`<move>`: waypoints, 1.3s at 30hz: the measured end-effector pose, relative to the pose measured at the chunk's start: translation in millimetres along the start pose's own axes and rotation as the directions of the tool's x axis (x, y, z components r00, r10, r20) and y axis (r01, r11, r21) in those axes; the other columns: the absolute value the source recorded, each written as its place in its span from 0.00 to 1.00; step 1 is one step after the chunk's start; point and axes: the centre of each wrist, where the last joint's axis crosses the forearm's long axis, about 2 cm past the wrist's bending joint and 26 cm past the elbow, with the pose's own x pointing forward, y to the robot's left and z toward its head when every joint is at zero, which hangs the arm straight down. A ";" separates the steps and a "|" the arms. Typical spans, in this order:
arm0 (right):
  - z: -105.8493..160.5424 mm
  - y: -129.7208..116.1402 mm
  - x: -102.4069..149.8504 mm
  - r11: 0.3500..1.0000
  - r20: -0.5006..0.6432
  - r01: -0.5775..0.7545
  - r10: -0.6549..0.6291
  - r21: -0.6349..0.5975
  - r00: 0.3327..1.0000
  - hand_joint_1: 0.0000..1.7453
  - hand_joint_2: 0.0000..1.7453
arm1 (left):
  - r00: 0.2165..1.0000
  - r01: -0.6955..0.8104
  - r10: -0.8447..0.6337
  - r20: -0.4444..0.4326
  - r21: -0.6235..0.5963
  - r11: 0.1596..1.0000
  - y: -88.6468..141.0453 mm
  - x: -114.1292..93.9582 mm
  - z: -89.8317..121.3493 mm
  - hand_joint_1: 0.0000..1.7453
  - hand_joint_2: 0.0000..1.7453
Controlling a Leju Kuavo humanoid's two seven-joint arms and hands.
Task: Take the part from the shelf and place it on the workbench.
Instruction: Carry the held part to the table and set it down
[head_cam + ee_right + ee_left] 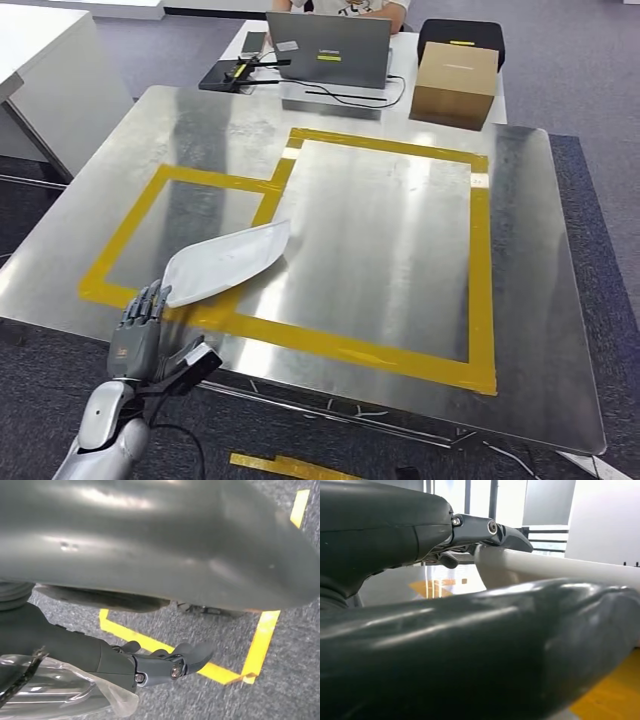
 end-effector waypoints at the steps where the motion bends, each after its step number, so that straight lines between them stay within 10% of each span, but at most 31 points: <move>1: -0.1 0.2 0.2 1.000 0.000 -0.001 0.001 0.001 1.000 0.00 0.00 | 1.000 0.000 0.000 -0.001 0.004 1.000 0.4 -0.5 -0.8 0.00 0.00; 31: -0.3 -0.1 0.5 1.000 -0.012 -0.001 0.001 0.011 1.000 0.00 0.00 | 0.995 -0.020 0.015 -0.102 -0.047 0.999 -12.0 -23.8 14.5 0.00 0.00; 39: 1.0 -0.3 -2.9 1.000 -0.020 0.015 -0.015 0.009 1.000 0.00 0.00 | 0.975 -0.081 0.041 -0.218 -0.182 0.980 -39.6 -31.7 53.5 0.00 0.00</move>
